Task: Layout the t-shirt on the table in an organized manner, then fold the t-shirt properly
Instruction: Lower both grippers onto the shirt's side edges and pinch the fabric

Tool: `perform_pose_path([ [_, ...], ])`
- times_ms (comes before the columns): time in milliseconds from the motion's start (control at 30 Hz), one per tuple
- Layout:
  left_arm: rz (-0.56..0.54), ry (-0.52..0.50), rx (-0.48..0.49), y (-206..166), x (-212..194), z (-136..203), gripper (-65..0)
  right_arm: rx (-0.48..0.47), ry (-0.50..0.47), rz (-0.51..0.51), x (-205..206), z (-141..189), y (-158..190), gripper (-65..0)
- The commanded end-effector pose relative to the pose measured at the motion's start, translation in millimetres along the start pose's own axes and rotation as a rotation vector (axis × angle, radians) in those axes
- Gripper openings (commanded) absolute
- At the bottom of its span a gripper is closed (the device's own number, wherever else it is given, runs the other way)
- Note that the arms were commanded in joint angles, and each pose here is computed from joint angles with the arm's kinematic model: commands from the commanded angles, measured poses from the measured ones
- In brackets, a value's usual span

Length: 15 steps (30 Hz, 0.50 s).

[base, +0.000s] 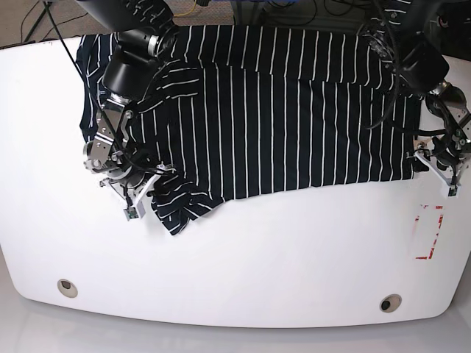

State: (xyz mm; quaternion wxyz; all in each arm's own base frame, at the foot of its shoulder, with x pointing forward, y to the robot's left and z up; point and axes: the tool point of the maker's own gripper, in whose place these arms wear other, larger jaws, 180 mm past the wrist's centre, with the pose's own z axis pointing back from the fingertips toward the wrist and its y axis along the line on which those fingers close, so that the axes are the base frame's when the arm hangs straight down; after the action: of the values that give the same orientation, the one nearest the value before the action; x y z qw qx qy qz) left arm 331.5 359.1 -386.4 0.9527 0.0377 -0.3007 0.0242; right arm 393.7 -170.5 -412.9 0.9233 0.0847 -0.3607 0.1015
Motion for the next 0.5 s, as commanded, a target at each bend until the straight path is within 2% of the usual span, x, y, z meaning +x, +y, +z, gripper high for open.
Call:
perform_pose_path([
  [0, 0.009, -0.055, -0.015, 0.3, 19.4, 0.0, -26.1, -0.003, -0.069, 0.016, 26.2, 4.8, -2.5, -65.0],
  [333, 0.052, -0.028, -0.090, -16.2, 0.9, -24.0, -26.1, 0.001, -0.072, 0.018, 27.9, 4.1, 0.2, -65.0],
  [467, 0.029, -0.011, -0.109, -24.8, -0.8, -28.2, -26.1, -0.004, -0.080, 0.022, 31.3, 5.6, -1.4, -65.0],
])
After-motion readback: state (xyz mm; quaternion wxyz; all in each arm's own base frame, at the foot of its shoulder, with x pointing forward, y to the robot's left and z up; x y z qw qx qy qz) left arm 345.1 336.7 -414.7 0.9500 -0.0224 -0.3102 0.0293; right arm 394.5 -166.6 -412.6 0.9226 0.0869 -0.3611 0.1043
